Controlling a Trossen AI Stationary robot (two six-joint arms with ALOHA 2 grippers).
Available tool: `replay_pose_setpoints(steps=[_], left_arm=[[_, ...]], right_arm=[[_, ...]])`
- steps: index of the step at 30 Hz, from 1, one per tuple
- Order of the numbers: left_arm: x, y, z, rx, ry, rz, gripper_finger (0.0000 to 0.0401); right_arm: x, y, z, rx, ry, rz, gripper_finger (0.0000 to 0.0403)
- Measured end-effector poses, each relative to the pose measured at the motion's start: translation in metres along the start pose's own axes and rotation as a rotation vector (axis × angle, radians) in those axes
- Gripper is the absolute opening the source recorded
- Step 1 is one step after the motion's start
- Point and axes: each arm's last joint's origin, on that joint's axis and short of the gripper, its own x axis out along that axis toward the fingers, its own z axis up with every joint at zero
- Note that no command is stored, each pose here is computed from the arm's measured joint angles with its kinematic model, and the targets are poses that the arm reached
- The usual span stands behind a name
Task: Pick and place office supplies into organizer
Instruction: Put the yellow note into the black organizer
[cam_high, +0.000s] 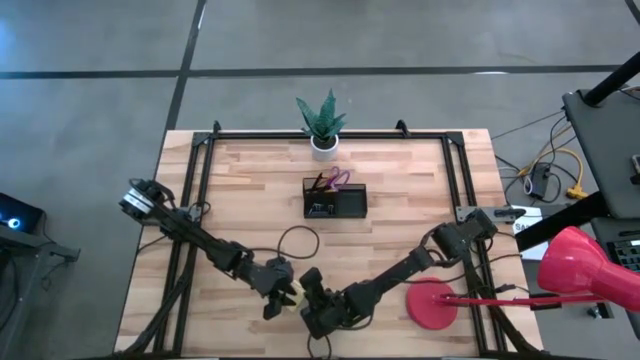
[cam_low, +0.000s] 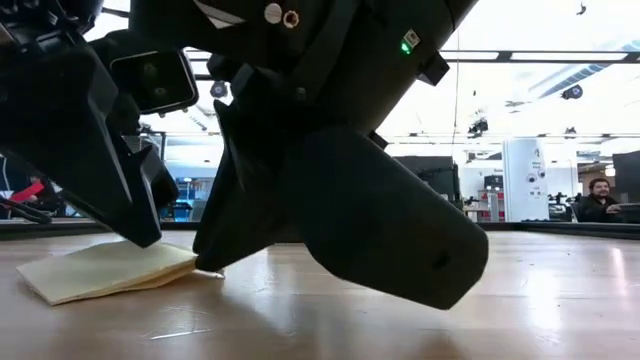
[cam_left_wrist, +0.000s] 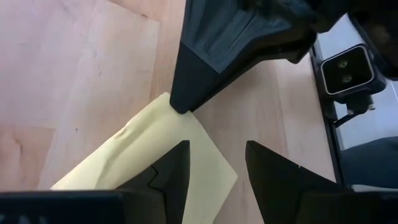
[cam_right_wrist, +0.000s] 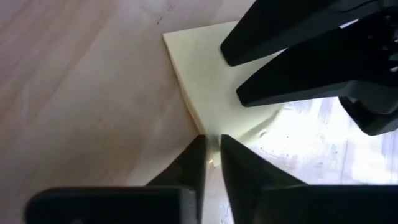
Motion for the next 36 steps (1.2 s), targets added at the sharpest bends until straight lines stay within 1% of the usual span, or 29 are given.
replay_pose_setpoints(steps=[2,3,7,11,16,20,22,24,28,30,32,33,35,36], left_arm=[[0.002,0.0,0.0,0.0,0.003,0.003,0.0141],[0.003,0.0,0.0,0.0,0.004,0.004,0.0141],[0.005,-0.001,0.001,0.0,0.002,0.002,0.0141],[-0.001,-0.006,0.006,-0.006,-0.012,-0.026,0.0141],[-0.023,-0.021,0.021,-0.054,-0.059,-0.127,0.0141],[-0.05,-0.031,0.034,-0.053,-0.126,-0.193,0.0141],[-0.063,-0.035,0.038,-0.051,-0.152,-0.203,0.0141],[-0.077,-0.036,0.042,-0.042,-0.182,-0.185,0.0141],[-0.099,-0.037,0.046,-0.036,-0.228,-0.182,0.0141],[-0.107,-0.037,0.047,-0.04,-0.255,-0.168,0.0141],[-0.111,-0.034,0.045,-0.036,-0.251,-0.113,0.0141],[-0.111,-0.031,0.043,-0.026,-0.234,-0.076,0.0141],[-0.105,-0.025,0.037,-0.007,-0.184,0.002,0.0141],[-0.1,-0.02,0.032,-0.001,-0.154,0.034,0.0141]], right_arm=[[0.001,-0.001,0.0,0.003,0.001,0.0,0.0016],[0.001,-0.002,0.0,0.004,0.002,-0.001,0.0012],[0.002,-0.004,-0.001,0.009,0.006,-0.008,0.0009],[0.0,-0.008,-0.001,0.016,0.013,-0.038,0.0008],[-0.017,-0.02,0.004,0.04,0.01,-0.08,0.0008],[-0.026,-0.032,0.002,0.022,0.073,-0.121,0.0008],[-0.033,-0.04,0.001,0.047,0.111,-0.152,0.0008],[-0.041,-0.049,0.0,0.087,0.149,-0.186,0.0008],[-0.063,-0.066,-0.005,0.201,0.213,-0.254,0.0008],[-0.074,-0.072,-0.009,0.249,0.241,-0.268,0.0008],[-0.084,-0.078,-0.01,0.291,0.234,-0.245,0.0008],[-0.088,-0.078,-0.01,0.291,0.23,-0.222,0.0008],[-0.09,-0.074,-0.008,0.249,0.221,-0.146,0.0008],[-0.089,-0.07,-0.008,0.218,0.213,-0.083,0.0008]])
